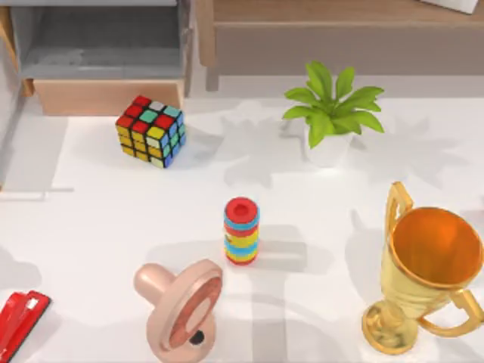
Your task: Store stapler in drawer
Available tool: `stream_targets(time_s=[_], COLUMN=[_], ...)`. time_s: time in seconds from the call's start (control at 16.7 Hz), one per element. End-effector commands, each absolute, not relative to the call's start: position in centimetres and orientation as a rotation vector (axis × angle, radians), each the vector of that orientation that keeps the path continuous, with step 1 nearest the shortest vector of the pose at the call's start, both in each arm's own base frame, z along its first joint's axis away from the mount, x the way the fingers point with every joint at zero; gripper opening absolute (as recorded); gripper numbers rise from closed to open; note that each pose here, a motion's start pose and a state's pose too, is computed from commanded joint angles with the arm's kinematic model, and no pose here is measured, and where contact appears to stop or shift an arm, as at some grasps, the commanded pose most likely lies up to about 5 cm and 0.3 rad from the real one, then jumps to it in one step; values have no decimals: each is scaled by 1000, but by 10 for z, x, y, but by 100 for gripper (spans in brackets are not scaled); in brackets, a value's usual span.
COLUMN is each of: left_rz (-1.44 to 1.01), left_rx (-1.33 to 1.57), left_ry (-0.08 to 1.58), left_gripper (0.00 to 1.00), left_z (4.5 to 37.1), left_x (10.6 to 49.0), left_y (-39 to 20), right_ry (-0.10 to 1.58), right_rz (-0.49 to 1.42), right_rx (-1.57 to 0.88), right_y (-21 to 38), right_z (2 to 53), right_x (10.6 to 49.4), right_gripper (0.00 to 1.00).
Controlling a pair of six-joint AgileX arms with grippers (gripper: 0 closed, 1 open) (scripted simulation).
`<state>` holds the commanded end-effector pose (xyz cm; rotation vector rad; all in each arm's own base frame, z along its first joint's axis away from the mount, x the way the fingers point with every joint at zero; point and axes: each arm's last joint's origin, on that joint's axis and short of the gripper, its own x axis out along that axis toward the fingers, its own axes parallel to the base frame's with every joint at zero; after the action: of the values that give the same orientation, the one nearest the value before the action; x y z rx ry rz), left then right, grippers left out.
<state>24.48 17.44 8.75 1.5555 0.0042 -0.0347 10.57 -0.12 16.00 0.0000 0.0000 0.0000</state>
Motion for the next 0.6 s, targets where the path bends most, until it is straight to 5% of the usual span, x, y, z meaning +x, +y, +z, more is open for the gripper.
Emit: stream_targets(time_s=[0.6], left_rz=[-35], left_rx=[1556], left_ry=[3], left_gripper=[100], left_z=[88], left_x=[241], left_y=[175], right_ry=[0], right_rz=[0], right_rx=[0], right_y=[-1], right_z=[160], right_x=[106], right_gripper=[100])
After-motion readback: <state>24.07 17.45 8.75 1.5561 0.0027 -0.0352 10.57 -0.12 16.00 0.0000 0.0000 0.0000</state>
